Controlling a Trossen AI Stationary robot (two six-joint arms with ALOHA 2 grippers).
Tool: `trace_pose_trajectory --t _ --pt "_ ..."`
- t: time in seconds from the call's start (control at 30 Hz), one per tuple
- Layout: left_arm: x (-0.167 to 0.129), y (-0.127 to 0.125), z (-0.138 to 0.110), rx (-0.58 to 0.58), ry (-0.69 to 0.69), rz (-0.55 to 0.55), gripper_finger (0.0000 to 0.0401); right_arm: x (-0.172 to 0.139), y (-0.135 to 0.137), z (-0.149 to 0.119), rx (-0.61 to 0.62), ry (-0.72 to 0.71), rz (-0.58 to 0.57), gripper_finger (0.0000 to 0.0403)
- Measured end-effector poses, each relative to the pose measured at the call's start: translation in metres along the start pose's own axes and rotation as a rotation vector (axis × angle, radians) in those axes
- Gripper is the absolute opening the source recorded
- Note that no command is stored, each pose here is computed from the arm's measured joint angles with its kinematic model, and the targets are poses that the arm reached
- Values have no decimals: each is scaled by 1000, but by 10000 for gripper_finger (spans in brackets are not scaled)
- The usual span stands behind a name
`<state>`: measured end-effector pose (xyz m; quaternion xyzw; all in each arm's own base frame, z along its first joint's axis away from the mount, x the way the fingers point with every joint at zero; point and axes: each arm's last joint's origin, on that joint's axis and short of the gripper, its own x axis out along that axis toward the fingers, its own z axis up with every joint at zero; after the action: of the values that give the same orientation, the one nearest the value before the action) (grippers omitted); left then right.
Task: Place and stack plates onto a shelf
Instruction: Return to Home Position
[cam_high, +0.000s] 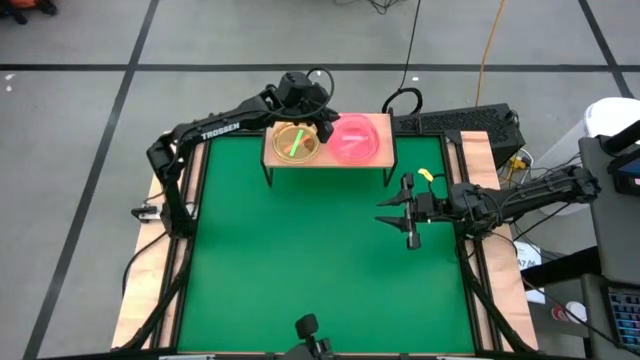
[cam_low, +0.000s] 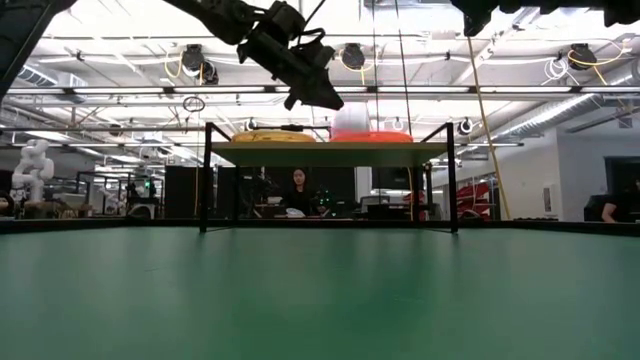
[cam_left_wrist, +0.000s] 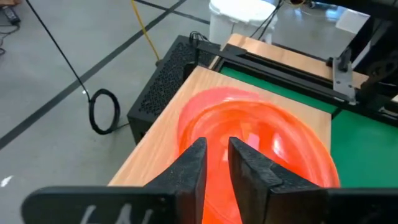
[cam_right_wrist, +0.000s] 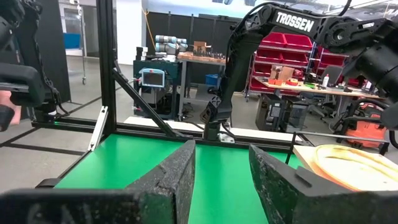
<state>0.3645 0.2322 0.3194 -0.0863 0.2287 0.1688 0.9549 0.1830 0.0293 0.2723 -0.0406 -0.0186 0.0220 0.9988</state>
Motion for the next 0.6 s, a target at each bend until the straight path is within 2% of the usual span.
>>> trace_pose_trajectory --t 0.17,0.33,0.47,0.53,0.6 --pt "-4 -1 4 30 -24 1 80 0 0 0 0 0 0 132" --pt "-48 -14 29 66 -114 -51 80 0 0 -2 -3 23 4 132" --pt "-96 -49 43 174 -178 -166 80 -9 -1 0 20 42 2 132" --pt "-119 -76 40 248 -203 -224 80 -20 -3 3 31 42 1 132" --pt "-143 -102 33 302 -237 -214 80 -33 -5 5 39 18 1 132"
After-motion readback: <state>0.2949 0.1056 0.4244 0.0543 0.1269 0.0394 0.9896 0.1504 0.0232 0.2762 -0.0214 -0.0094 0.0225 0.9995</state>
